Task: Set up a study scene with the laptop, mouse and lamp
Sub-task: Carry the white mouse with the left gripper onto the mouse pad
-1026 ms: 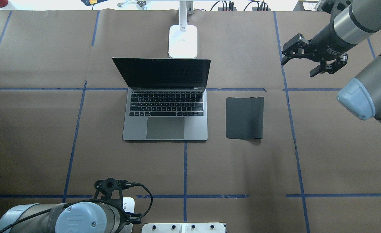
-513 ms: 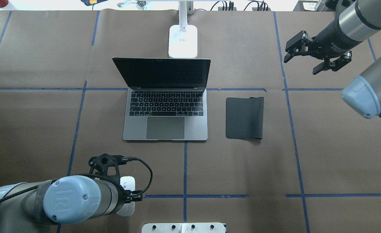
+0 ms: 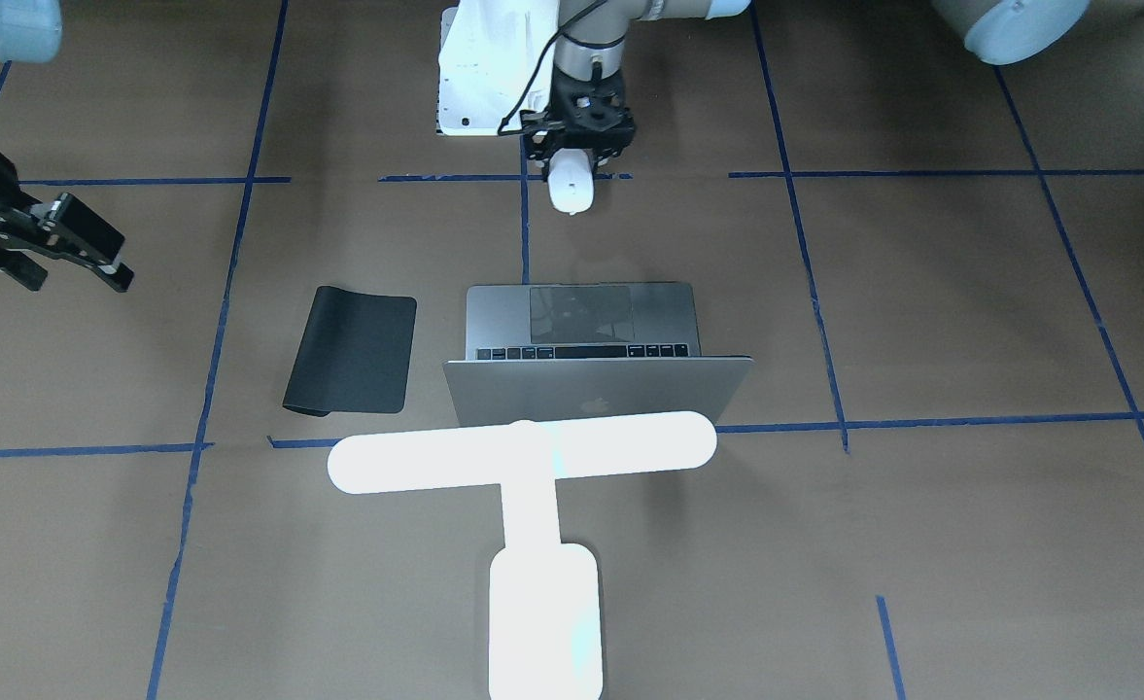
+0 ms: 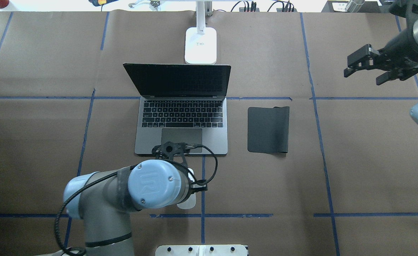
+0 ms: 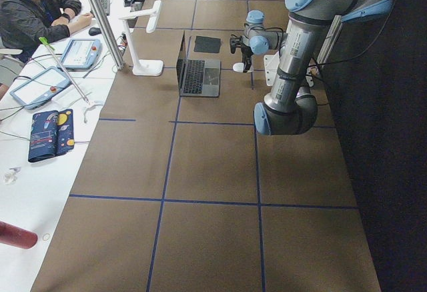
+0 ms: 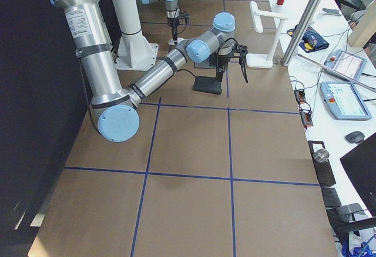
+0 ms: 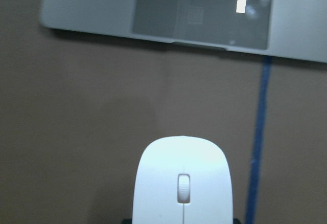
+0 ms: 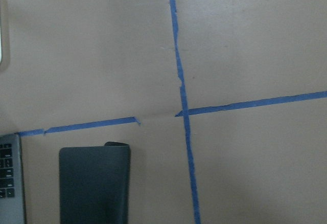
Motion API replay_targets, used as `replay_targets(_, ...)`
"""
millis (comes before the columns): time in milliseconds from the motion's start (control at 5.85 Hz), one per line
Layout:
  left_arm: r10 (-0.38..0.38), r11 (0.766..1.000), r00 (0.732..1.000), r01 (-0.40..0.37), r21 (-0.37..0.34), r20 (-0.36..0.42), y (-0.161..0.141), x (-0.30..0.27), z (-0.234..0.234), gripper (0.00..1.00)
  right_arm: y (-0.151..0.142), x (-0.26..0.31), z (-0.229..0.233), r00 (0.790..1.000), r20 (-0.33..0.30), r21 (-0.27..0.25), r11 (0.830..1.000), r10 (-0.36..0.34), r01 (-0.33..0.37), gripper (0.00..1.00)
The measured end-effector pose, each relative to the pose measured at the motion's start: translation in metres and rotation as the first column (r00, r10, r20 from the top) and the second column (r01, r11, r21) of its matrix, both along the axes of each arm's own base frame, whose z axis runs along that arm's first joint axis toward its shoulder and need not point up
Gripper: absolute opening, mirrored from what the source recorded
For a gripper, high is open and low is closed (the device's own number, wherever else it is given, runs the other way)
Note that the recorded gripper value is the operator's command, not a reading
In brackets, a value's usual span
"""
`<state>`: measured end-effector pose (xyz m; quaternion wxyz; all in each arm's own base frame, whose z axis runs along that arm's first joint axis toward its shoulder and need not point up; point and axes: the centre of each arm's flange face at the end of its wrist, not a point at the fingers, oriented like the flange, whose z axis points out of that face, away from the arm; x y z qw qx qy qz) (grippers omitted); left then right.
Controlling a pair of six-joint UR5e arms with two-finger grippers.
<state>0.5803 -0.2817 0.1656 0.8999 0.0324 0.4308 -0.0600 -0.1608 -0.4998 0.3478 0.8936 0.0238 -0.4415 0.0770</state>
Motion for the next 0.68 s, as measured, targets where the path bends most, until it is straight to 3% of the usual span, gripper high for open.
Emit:
replay_targets(342, -0.016, 0.999, 1.000, 0.016, 0.049, -0.004, -0.053, 0.050, -0.068, 0.00, 0.022, 0.044, 0.048, 0.997, -0.054, 0.048, 0.998, -0.047, 0.050, 1.00)
replay_targets(684, -0.061, 0.997, 0.998, 0.062, 0.056, -0.026, -0.112, 0.112, -0.118, 0.00, 0.034, 0.056, 0.057, 0.997, -0.058, 0.052, 0.997, -0.053, 0.056, 1.00)
